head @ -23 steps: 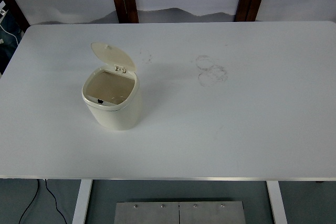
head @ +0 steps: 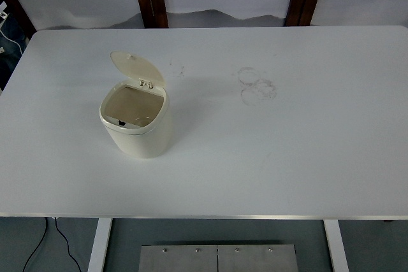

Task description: Close trash bin

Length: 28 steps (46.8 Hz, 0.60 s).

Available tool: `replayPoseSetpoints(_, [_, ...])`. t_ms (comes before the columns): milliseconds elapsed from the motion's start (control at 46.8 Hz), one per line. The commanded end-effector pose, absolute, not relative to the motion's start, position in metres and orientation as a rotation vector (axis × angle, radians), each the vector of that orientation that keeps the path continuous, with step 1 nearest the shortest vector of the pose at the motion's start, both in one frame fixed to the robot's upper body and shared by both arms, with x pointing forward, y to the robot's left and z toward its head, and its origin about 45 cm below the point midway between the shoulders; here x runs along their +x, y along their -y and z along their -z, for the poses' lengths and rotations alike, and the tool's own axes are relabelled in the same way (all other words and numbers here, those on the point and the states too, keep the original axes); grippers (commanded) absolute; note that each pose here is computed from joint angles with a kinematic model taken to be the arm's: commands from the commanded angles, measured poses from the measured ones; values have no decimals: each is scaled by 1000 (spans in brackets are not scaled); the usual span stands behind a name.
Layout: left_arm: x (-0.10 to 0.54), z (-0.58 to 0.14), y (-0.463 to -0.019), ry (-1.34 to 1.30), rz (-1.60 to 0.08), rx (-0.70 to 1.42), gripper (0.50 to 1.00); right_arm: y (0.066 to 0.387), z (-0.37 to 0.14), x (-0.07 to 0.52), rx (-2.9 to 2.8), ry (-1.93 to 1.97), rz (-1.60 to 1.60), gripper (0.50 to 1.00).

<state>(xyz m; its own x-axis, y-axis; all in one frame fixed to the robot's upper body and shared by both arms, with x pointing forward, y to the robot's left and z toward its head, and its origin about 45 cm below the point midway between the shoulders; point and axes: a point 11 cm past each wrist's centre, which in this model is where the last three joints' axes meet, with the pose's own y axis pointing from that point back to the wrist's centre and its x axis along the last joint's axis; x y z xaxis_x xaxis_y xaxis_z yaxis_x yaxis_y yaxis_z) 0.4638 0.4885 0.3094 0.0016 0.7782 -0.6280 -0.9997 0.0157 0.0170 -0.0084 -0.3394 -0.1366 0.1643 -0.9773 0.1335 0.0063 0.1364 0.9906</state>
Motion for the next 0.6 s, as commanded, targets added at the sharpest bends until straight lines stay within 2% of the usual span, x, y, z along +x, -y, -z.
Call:
replayPoseSetpoints(0, [462, -305, -490, -555, -1503, -507, 1000, 339, 137, -8, 1170, 1137, 999, 995])
replayPoseSetpoints(577, [461, -301, -489, -562, -1504, -499, 1000, 339, 137, -8, 1170, 1137, 999, 995])
